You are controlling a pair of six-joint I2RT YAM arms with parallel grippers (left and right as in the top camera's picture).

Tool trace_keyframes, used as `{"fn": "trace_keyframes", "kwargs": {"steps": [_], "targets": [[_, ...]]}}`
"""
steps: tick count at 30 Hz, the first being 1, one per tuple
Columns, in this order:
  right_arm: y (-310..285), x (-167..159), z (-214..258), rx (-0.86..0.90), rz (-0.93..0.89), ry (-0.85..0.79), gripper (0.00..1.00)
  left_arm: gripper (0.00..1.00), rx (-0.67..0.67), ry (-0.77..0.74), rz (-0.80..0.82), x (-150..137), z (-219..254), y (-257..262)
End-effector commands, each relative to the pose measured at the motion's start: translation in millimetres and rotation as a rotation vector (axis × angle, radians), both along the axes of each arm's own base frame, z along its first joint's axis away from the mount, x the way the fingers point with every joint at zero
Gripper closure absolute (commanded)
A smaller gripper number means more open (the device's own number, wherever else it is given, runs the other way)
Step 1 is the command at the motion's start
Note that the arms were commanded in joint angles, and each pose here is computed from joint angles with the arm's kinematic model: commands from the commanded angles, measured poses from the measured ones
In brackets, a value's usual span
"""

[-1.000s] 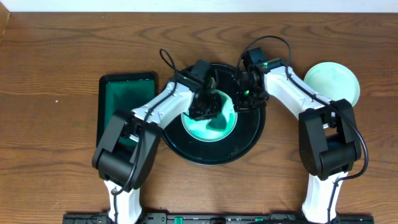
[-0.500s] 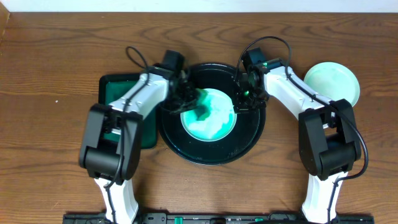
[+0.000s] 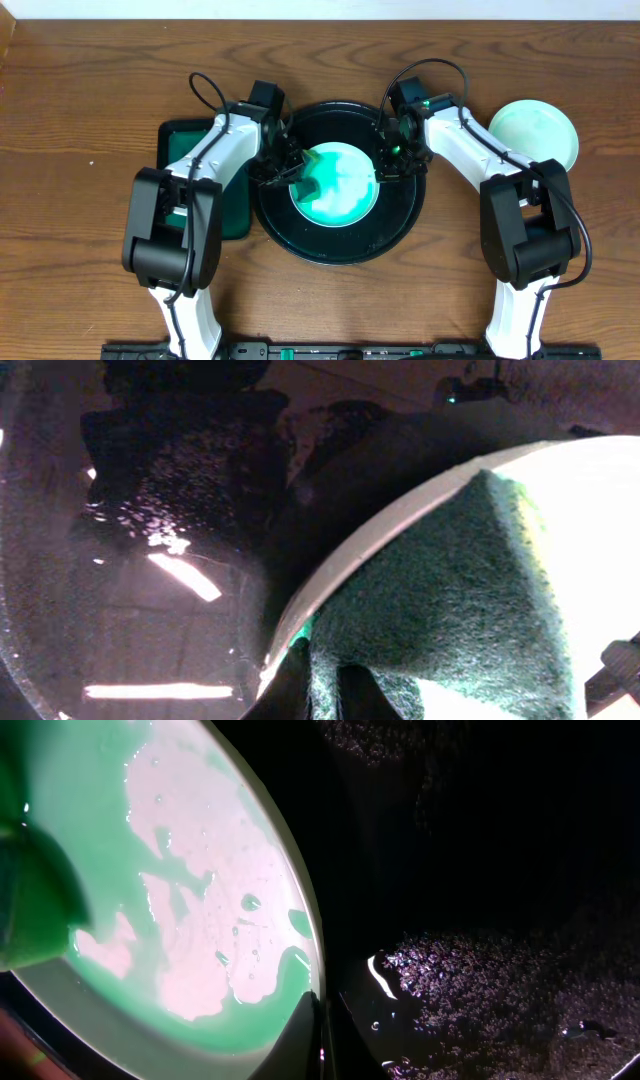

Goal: Clean dirty plates on tray and stack at the side
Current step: 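Scrub the plate with the sponge while the right gripper holds its rim, then return the sponge to the basin with the left gripper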

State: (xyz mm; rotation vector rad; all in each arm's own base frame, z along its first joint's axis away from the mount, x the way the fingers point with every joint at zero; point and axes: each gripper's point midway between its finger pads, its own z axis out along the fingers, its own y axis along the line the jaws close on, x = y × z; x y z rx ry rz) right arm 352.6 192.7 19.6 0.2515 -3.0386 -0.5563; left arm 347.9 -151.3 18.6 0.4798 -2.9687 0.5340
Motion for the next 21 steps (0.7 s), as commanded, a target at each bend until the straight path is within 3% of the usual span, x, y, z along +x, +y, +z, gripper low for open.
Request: {"fn": "trace_keyframes", "kwargs": {"steps": [1,6,12,15,21], "targets": [[-1,2,11,-0.006,-0.008,-0.024,0.99,0.93,0.003,0.031,-0.101,-16,-12,-14],[-1,1,11,-0.006,-0.008,-0.023,0.99,0.93,-0.134,-0.005,-0.159,-12,14,-49],[0,2,11,-0.005,-0.007,-0.026,0.99,0.93,-0.15,-0.113,-0.165,1,52,-52],[1,4,11,0.0,0.012,-0.044,0.99,0.93,-0.062,-0.17,-0.153,3,67,-36],[5,16,25,0.024,0.05,-0.124,0.98,0.93,0.285,-0.209,-0.093,-6,84,29]]}}
